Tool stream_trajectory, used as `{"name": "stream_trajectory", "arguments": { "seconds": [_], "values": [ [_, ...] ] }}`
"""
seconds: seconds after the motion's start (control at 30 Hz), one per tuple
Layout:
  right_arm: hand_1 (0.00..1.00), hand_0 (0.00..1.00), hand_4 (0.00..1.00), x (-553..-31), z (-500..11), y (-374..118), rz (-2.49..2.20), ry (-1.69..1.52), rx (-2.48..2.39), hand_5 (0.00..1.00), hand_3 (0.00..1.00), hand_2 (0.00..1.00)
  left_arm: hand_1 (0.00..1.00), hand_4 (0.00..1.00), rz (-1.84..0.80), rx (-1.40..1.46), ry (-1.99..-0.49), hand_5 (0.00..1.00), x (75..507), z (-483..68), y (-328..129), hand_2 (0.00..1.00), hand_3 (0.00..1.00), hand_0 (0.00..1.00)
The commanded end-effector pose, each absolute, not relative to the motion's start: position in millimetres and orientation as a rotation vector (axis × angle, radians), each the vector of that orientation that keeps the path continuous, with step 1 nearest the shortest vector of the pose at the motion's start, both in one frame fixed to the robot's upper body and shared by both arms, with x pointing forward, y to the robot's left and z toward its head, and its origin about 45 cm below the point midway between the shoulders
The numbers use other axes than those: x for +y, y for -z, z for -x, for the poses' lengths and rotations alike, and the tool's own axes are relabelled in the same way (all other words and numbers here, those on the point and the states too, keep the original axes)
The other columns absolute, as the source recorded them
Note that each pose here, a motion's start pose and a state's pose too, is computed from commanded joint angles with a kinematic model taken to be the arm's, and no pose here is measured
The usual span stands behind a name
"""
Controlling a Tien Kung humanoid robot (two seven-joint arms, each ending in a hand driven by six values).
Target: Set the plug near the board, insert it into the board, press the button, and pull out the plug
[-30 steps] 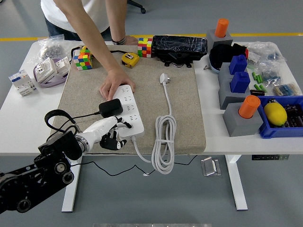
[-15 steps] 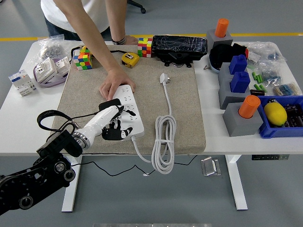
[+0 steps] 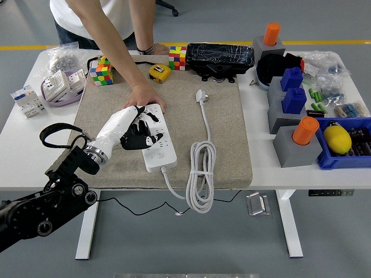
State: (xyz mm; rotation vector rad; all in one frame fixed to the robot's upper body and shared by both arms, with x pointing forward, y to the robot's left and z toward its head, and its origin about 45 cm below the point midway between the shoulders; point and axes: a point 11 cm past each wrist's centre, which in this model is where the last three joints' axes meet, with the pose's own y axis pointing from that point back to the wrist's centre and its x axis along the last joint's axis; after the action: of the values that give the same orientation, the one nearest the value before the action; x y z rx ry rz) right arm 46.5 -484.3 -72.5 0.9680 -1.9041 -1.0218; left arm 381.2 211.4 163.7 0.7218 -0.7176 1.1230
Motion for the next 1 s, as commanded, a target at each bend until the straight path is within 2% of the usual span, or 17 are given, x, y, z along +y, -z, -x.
{"name": "stream_trajectory", "arguments": {
  "seconds": [0.03,0.07,0.43,0.47,0.63,0.67,0.83,0.87,1.0],
  "values": [
    [0.678,0.611,0.970,-483.9,-46.7,72.7,-0.969,1.022,-1.904,0.581,0.562,0.644,0.660,0.909,-0.740,-0.725,-1.117,0.327,212.2,-382.5,-161.8,0.570,0.617,0.626],
    [0.677,0.611,0.971,-483.7,-46.9,72.8,-0.970,1.023,-1.903,0.582,0.562,0.644,0.786,0.998,-0.752,-0.730,-1.114,0.433,213.0,-383.7,-160.6,0.771,0.786,0.769],
    [0.676,0.611,0.971,-487.8,-48.7,70.6,-0.969,1.012,-1.905,0.582,0.562,0.644,0.776,0.998,-0.716,-0.780,-1.151,0.462,220.8,-390.1,-165.5,0.767,0.787,0.762],
    [0.677,0.611,0.972,-488.1,-48.7,70.4,-0.969,1.011,-1.904,0.582,0.562,0.644,0.688,0.998,-0.706,-0.781,-1.157,0.471,221.1,-390.4,-166.3,0.706,0.767,0.708],
    [0.677,0.611,0.972,-488.3,-49.3,70.2,-0.972,1.008,-1.901,0.582,0.562,0.644,0.688,0.998,-0.620,-0.807,-1.197,0.471,221.2,-391.0,-175.4,0.706,0.767,0.708],
    [0.678,0.611,0.971,-488.1,-49.2,70.3,-0.972,1.008,-1.900,0.581,0.562,0.645,0.579,0.993,-0.626,-0.809,-1.199,0.461,221.7,-391.9,-175.6,0.632,0.728,0.561],
    [0.678,0.611,0.971,-488.1,-50.7,70.0,-0.977,1.004,-1.898,0.581,0.562,0.645,0.579,0.993,-0.695,-0.811,-1.191,0.461,228.2,-395.7,-167.9,0.632,0.728,0.561],
    [0.678,0.611,0.971,-488.2,-51.2,69.9,-0.978,1.003,-1.898,0.581,0.563,0.644,0.615,0.978,-0.711,-0.814,-1.186,0.427,229.5,-396.3,-165.9,0.643,0.700,0.602],
    [0.678,0.611,0.971,-488.5,-51.3,69.7,-0.978,1.003,-1.899,0.581,0.563,0.644,0.615,0.978,-0.774,-0.828,-1.170,0.427,234.5,-398.0,-157.2,0.643,0.700,0.602]
  ]
}}
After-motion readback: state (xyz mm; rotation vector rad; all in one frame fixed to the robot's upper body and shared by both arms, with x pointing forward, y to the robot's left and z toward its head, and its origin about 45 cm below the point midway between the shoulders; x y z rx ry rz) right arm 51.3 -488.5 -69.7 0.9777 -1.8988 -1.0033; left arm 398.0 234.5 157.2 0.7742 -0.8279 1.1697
